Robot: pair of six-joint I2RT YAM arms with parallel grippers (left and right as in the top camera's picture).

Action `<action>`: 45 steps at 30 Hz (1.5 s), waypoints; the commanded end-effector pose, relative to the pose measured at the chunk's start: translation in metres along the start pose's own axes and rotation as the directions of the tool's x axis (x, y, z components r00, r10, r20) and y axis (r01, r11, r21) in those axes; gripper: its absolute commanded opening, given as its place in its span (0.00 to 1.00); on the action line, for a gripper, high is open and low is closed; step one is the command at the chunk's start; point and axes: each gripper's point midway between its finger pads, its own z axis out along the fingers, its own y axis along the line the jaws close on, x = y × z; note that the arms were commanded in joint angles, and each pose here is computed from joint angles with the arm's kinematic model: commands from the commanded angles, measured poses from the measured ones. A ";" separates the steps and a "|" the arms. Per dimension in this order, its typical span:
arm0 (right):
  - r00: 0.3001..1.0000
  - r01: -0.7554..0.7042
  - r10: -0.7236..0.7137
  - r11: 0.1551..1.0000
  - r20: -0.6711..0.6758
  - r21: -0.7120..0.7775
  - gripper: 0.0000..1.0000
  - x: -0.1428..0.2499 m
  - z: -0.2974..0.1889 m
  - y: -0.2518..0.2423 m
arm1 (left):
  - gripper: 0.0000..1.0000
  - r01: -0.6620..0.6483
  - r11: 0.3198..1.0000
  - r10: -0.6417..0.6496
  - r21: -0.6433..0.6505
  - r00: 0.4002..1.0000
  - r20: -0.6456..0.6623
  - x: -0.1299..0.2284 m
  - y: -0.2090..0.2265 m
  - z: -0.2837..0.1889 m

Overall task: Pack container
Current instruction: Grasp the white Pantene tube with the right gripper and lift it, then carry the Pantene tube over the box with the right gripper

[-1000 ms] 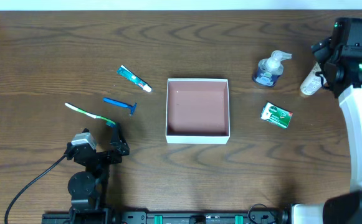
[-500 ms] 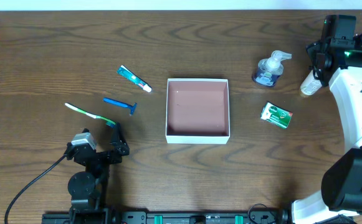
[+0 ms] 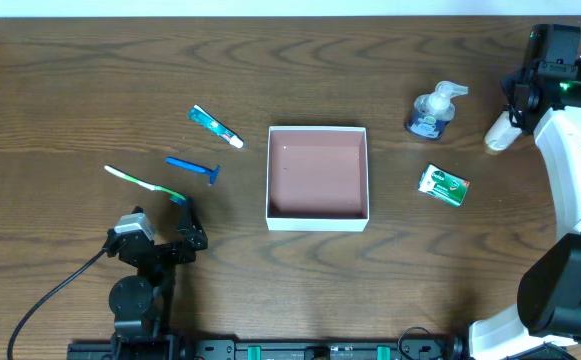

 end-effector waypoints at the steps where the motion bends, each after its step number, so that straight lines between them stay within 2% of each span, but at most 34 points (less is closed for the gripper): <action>1: 1.000 0.013 -0.013 1.000 0.005 0.013 0.17 -0.004 0.001 -0.002 | 0.98 -0.002 1.000 0.002 -0.009 0.999 -0.042 0.016 0.005 0.002; 3: 1.000 0.020 -0.019 0.999 -0.005 0.028 0.07 -0.002 0.001 -0.005 | 0.98 -0.002 1.000 0.002 -0.009 0.999 -0.042 0.016 0.005 0.002; 5: 0.999 0.041 -0.041 0.998 -0.012 0.038 0.01 0.000 0.001 -0.008 | 0.98 -0.002 1.000 0.002 -0.009 0.999 -0.042 0.016 0.005 0.002; 13: 0.965 0.263 -0.262 0.964 -0.025 0.038 0.01 0.001 0.001 -0.009 | 0.98 -0.002 1.000 0.002 -0.009 0.999 -0.042 0.016 0.005 0.002; 18: 0.874 0.479 -0.479 0.878 -0.076 -0.023 0.01 0.012 0.000 -0.005 | 0.98 -0.002 1.000 0.002 -0.009 0.999 -0.042 0.016 0.005 0.002; 26: 0.816 0.560 -0.572 0.819 -0.089 -0.125 0.01 0.020 -0.013 0.005 | 0.98 -0.002 1.000 0.002 -0.009 0.999 -0.042 0.016 0.005 0.002; 30: 0.828 0.549 -0.559 0.822 -0.033 -0.152 0.01 0.007 -0.038 0.010 | 0.98 -0.002 1.000 0.002 -0.009 0.999 -0.042 0.016 0.005 0.002; 39: 0.842 0.539 -0.521 0.812 0.135 -0.224 0.01 -0.027 -0.135 0.003 | 0.98 -0.002 1.000 0.002 -0.009 0.999 -0.042 0.016 0.005 0.002; 45: 0.820 0.569 -0.550 0.754 0.158 -0.330 0.01 -0.010 -0.185 0.000 | 0.98 -0.002 1.000 0.002 -0.009 0.999 -0.042 0.016 0.005 0.002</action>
